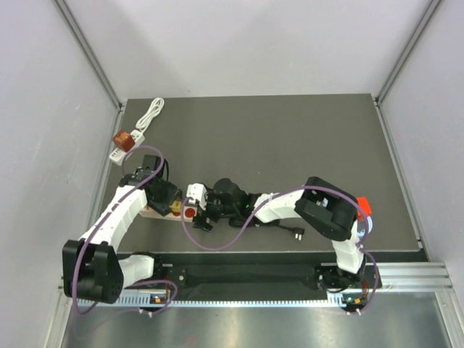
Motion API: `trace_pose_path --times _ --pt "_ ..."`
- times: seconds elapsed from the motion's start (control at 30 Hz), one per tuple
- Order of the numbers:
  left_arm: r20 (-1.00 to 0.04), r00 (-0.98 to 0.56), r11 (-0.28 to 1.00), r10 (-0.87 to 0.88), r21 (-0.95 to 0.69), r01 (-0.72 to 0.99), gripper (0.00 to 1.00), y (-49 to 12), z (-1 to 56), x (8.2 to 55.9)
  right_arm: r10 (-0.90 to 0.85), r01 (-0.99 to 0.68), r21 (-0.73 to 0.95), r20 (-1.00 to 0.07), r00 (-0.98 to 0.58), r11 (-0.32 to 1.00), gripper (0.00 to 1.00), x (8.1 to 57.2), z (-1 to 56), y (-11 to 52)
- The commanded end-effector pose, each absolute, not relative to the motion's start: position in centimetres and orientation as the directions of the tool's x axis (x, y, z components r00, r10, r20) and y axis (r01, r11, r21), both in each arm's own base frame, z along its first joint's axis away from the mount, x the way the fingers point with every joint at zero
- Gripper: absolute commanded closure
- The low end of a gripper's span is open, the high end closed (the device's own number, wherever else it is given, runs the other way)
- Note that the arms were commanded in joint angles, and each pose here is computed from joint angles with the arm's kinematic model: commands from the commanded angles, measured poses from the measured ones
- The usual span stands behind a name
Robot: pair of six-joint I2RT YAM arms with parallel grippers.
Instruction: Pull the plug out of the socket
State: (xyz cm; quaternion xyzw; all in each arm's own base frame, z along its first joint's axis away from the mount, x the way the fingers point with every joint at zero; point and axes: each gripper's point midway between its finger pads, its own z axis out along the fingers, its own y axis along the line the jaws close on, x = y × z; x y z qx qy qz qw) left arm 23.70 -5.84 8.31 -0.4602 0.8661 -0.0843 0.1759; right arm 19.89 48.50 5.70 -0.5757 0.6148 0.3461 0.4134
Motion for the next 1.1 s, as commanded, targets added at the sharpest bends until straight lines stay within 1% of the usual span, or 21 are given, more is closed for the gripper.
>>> trace_pose_path --times 0.0,0.2,0.27,0.3,0.33,0.37,0.4,0.43,0.47,0.5,0.53,0.57,0.67,0.7,0.8,0.83,0.9,0.93,1.0,1.07 --pt "-0.229 -0.495 0.545 -0.838 -0.31 -0.779 0.43 -5.9 7.7 24.4 -0.325 -0.991 -0.124 -0.94 0.1 0.057 0.12 19.8 8.8 51.5" --pt "-0.245 -0.495 0.551 -0.833 -0.287 -0.784 0.49 -5.4 7.2 24.1 -0.334 -0.989 -0.122 -0.938 0.089 0.079 0.16 20.1 8.5 52.5" --pt "-0.248 -0.506 0.561 -0.826 -0.28 -0.779 0.56 -5.4 7.0 24.1 -0.341 -0.991 -0.078 -0.939 0.037 0.107 0.16 20.0 8.9 52.4" --pt "-0.25 -0.511 0.566 -0.823 -0.275 -0.777 0.65 -5.3 6.9 24.0 -0.348 -0.99 -0.062 -0.937 0.015 0.124 0.15 20.2 9.1 52.3" --pt "-0.254 -0.514 0.571 -0.819 -0.272 -0.775 0.68 -5.2 6.9 23.9 -0.349 -0.989 -0.048 -0.937 -0.003 0.138 0.14 20.4 9.6 52.3" --pt "-0.264 -0.526 0.586 -0.808 -0.268 -0.765 0.72 -5.1 7.0 23.9 -0.369 -0.988 -0.005 -0.928 -0.054 0.157 0.13 20.3 9.7 51.8" --pt "-0.277 -0.528 0.591 -0.803 -0.257 -0.764 0.79 -4.8 7.0 23.7 -0.372 -0.985 0.02 -0.924 -0.083 0.17 0.13 20.4 9.7 51.3" --pt "-0.284 -0.533 0.597 -0.797 -0.247 -0.763 0.83 -4.6 6.9 23.4 -0.369 -0.978 0.075 -0.918 -0.143 0.193 0.12 20.3 9.9 50.9" --pt "-0.299 -0.539 0.61 -0.788 -0.254 -0.751 0.89 -4.5 7.2 23.4 -0.344 -0.971 0.106 -0.922 -0.176 0.214 0.1 21.1 10.9 50.2" --pt "-0.309 -0.541 0.616 -0.782 -0.252 -0.747 0.99 -4.3 7.3 23.2 -0.328 -0.962 0.161 -0.917 -0.228 0.219 0.1 21.1 11.1 49.9" --pt "-0.319 -0.541 0.619 -0.778 -0.244 -0.747 1.0 -4.0 7.1 22.9 -0.312 -0.946 0.26 -0.898 -0.311 0.196 0.1 20.4 11.5 49.7" --pt "-0.332 -0.545 0.63 -0.77 -0.254 -0.734 1.0 -3.9 7.5 22.9 -0.299 -0.928 0.304 -0.884 -0.359 0.216 0.1 21.3 11.8 49.0" --pt "-0.353 -0.556 0.651 -0.753 -0.269 -0.71 1.0 -3.9 8.1 22.7 -0.297 -0.888 0.404 -0.839 -0.455 0.22 0.12 21.7 12.4 48.5" --pt "-0.358 -0.561 0.659 -0.746 -0.276 -0.7 1.0 -3.9 8.3 22.7 -0.291 -0.887 0.411 -0.84 -0.459 0.211 0.12 21.9 13.2 48.8" --pt "-0.377 -0.575 0.685 -0.726 -0.315 -0.657 1.0 -4.2 9.3 22.8 -0.325 -0.878 0.432 -0.816 -0.478 0.209 0.12 22.3 13.1 49.2" --pt "-0.389 -0.577 0.693 -0.718 -0.332 -0.639 1.0 -4.3 9.9 22.8 -0.35 -0.868 0.458 -0.794 -0.497 0.194 0.13 21.9 12.2 49.4" --pt "-0.394 -0.587 0.707 -0.707 -0.364 -0.607 1.0 -4.8 10.7 22.9 -0.356 -0.853 0.492 -0.776 -0.52 0.173 0.13 22.1 12.5 49.9" --pt "-0.41 -0.589 0.717 -0.697 -0.38 -0.585 1.0 -4.9 11.3 23.0 -0.37 -0.831 0.535 -0.748 -0.551 0.155 0.14 21.5 11.8 50.2" --pt "-0.419 -0.588 0.722 -0.692 -0.399 -0.565 1.0 -5.0 11.8 23.1 -0.364 -0.815 0.564 -0.737 -0.569 0.132 0.15 21.4 12.0 50.7" --pt "-0.433 -0.584 0.727 -0.687 -0.417 -0.546 1.0 -5.1 12.4 23.1 -0.371 -0.779 0.618 -0.702 -0.608 0.109 0.16 20.8 11.5 51.2"
